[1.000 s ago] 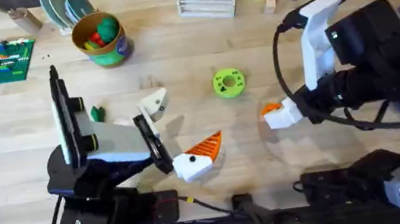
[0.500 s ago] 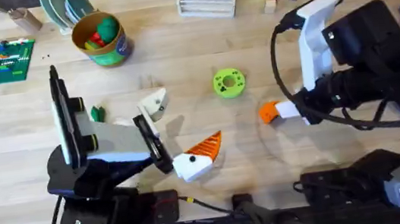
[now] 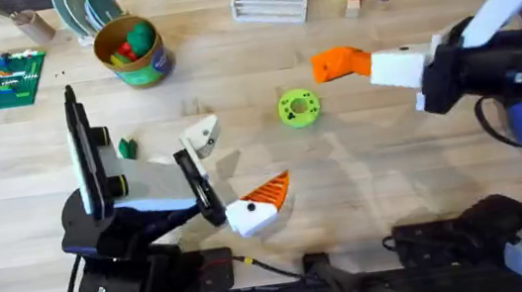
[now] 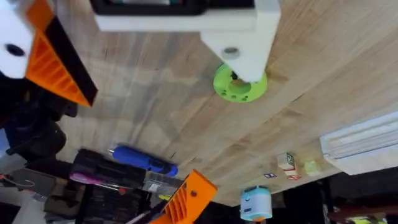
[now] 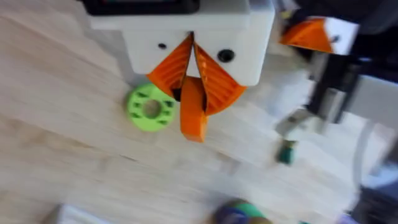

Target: Pick up the gripper from the table and insert it into the empty holder that is missing its gripper. Then pick up a screw, insert it into the mounting hole, and use the screwdriver to tighten it. Finally, clean up the table by picking up the vegetable and placing it into the bucket.

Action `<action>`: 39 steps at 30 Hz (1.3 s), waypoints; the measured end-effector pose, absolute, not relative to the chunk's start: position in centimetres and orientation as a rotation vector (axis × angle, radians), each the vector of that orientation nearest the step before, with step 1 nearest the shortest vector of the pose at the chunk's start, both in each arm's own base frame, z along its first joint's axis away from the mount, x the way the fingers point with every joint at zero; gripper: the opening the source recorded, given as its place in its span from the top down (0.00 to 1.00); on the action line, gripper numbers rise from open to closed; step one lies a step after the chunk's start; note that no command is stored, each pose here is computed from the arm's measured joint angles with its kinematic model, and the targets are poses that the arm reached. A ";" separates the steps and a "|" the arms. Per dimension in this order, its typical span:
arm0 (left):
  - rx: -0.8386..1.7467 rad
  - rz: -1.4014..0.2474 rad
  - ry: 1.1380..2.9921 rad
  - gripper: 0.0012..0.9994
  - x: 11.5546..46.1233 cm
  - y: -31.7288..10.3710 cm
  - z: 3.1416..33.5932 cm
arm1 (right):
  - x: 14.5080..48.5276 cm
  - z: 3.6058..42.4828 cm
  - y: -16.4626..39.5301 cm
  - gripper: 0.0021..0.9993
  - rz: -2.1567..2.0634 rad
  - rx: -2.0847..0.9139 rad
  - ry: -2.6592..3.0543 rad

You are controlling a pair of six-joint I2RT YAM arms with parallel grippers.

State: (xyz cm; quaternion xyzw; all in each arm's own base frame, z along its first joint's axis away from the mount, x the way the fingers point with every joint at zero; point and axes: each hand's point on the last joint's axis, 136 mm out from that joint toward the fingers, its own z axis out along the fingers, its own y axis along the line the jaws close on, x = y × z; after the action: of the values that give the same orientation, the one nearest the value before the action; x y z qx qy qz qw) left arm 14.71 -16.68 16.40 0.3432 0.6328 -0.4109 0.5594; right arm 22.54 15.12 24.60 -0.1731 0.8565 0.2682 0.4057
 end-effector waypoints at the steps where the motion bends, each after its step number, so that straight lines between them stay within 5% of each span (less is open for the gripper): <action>1: 0.809 -0.969 1.492 0.01 14.7 -16.7 16.4 | 22.4 25.0 15.7 0.99 0.735 -0.425 2.152; 19: 0.803 -0.962 1.494 0.01 14.8 -16.6 16.4 | 21.4 19.4 25.4 0.99 1.732 -0.453 2.332; 39: 0.764 -0.928 1.515 0.01 15.6 -16.2 16.2 | 21.4 17.3 29.9 0.99 2.000 -0.531 2.334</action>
State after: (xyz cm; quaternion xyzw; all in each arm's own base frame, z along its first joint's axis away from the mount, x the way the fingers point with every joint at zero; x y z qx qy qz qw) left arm 15.56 -16.24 16.22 0.3253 0.6449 -0.3950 0.5677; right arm 21.44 29.85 17.33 -0.1702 0.7482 0.6411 0.0114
